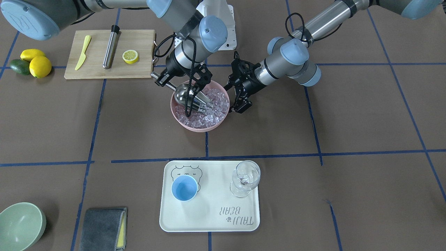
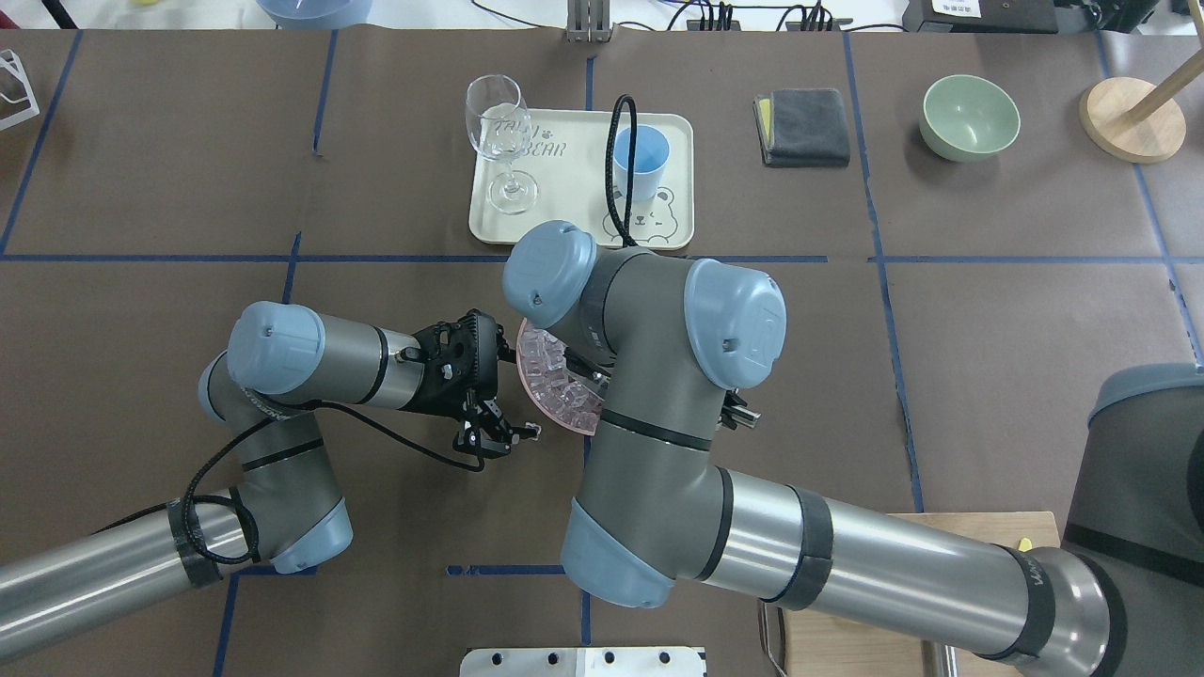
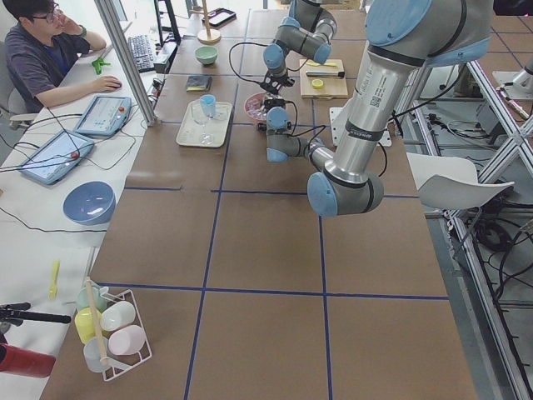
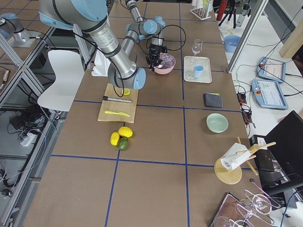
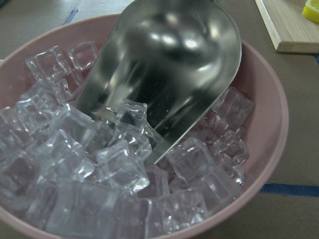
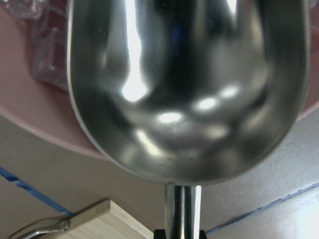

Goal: Put ice in cup with scoop
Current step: 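Dip the scoop into the ice cubes and scoop some up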

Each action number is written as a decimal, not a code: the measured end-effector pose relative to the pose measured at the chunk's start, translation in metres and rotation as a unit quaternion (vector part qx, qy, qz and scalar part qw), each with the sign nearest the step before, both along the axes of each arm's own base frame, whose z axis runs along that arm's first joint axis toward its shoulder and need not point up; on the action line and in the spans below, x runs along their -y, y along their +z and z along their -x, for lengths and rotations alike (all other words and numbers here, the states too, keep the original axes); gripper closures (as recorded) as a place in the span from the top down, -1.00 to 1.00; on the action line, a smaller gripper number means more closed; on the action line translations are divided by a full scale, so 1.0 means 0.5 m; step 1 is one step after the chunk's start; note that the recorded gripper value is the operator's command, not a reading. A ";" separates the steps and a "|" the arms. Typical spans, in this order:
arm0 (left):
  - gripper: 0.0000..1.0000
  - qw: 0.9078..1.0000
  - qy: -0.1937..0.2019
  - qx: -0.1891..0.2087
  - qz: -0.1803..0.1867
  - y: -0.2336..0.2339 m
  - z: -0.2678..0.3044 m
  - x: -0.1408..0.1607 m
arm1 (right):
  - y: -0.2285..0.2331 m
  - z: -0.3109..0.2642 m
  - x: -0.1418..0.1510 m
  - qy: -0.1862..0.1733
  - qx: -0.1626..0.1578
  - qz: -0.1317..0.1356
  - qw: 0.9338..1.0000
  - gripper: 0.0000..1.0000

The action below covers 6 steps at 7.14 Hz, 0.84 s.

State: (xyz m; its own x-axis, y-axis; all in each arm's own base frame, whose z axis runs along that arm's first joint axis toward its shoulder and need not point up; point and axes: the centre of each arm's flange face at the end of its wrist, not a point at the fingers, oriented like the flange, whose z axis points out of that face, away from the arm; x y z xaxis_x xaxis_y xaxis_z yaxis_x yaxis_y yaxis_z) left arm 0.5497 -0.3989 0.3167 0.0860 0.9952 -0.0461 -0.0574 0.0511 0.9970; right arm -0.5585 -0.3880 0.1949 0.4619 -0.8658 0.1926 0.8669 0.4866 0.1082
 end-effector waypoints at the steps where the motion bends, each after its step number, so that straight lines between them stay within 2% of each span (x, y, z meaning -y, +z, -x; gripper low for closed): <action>1: 1.00 1.000 0.000 -0.001 0.000 -0.001 0.000 -0.001 | 0.002 -0.017 -0.008 0.001 0.018 -0.010 1.000 -1.00; 3: 1.00 1.000 0.000 0.000 0.000 -0.001 0.000 -0.001 | -0.009 -0.058 -0.026 0.007 0.052 -0.025 0.998 -1.00; 6: 1.00 1.000 0.000 0.000 0.000 0.000 0.000 0.001 | 0.021 -0.111 -0.039 0.034 0.116 -0.041 0.992 -1.00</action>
State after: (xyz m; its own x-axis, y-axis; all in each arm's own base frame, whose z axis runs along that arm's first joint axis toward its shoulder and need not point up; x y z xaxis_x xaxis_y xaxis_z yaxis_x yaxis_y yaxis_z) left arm 0.5496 -0.3993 0.3168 0.0867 0.9952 -0.0462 -0.0578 0.0513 0.9970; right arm -0.5032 -0.3687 0.2053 0.4709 -0.8515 0.2306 0.7794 0.5241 0.3433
